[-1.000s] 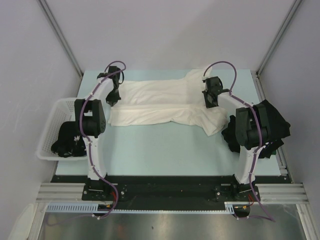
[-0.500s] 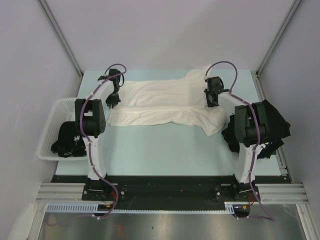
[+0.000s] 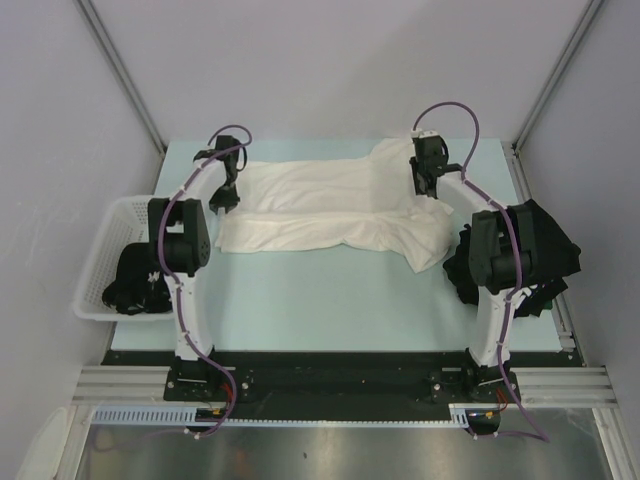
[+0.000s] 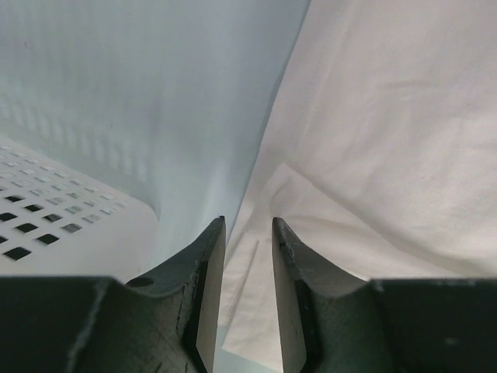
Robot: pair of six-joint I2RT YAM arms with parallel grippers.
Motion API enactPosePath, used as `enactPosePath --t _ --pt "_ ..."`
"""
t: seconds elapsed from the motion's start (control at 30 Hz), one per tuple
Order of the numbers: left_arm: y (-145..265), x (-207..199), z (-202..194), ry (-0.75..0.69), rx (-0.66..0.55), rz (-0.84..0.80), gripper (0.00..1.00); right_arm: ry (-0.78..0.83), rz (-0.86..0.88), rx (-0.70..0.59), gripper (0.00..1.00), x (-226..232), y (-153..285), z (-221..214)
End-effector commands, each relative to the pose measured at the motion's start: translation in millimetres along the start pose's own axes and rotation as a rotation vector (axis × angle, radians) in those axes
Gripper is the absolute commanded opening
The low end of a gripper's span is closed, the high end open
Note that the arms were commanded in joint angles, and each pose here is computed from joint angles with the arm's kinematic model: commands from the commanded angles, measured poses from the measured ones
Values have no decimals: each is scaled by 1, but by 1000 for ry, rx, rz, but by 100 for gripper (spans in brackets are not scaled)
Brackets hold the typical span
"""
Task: Fold and stack the t-shirts
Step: Fold the flattened tshirt in 1/3 of the way
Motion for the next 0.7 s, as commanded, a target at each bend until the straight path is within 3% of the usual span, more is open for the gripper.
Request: enactPosePath --t 0.0,0.3,0.33,0.4,0.67 --pt "49 14 29 46 -117 -57 36 -4 -52 -57 37 -14 26 25" --pt "65 21 18 24 -118 -66 37 -45 -101 60 41 -32 20 -5" --pt "65 22 17 22 -116 -67 44 -59 -106 72 41 -37 19 -9" --pt "65 21 17 23 -113 -72 50 -72 -97 83 41 -39 17 -13" --pt "68 14 18 30 -104 -123 51 -102 -60 125 41 -41 14 -22"
Point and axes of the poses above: each gripper's point midway between its finger pads, its own y axis back along the fingers, its own x axis along the line the jaws close on, z = x × y, the point moved 8 cm from there along y, back along the fingers, and after that the axes turned 7 degrees about y, right-handed, at the moved point
